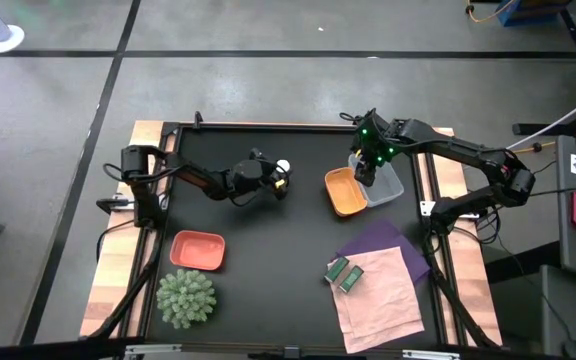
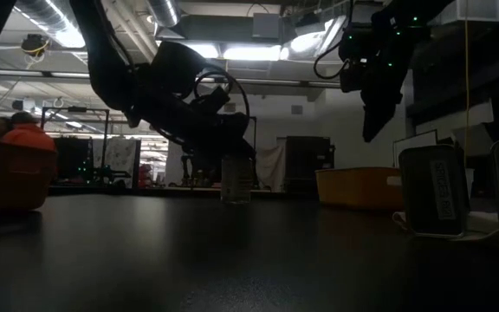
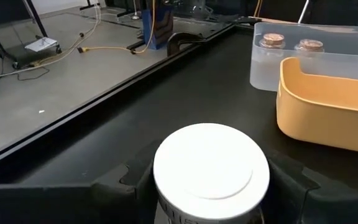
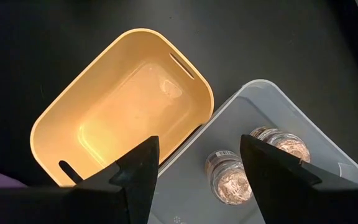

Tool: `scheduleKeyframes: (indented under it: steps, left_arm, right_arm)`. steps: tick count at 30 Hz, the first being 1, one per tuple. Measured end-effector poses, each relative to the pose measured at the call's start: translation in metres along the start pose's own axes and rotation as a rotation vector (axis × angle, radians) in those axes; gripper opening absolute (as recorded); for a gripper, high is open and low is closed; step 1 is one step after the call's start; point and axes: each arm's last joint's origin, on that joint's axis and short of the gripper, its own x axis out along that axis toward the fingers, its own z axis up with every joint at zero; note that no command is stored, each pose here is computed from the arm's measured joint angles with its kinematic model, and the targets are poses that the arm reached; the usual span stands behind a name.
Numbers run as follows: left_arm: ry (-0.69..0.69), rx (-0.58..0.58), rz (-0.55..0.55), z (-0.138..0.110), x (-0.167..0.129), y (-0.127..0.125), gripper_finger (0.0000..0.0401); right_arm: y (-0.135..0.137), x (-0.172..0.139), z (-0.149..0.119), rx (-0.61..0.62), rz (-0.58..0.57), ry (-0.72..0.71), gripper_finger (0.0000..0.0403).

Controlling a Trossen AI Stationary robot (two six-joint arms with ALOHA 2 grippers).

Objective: Sort spices by type
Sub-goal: Put the white seasoning bottle into the orange bin

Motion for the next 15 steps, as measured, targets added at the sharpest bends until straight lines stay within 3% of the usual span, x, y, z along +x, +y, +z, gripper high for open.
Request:
scheduleKeyframes:
  steps: [8, 15]
  left_arm:
    - [0.024, -0.003, -0.021, 0.021, -0.016, 0.002, 0.0189]
    - [0.067, 0.032, -0.083, 0.055, -0.063, -0.004, 0.0189]
  right_arm:
    - [0.000, 0.000, 0.000, 0.000, 0.000, 0.000, 0.0225]
    - [0.000, 0.000, 0.000, 0.000, 0.000, 0.000, 0.0225]
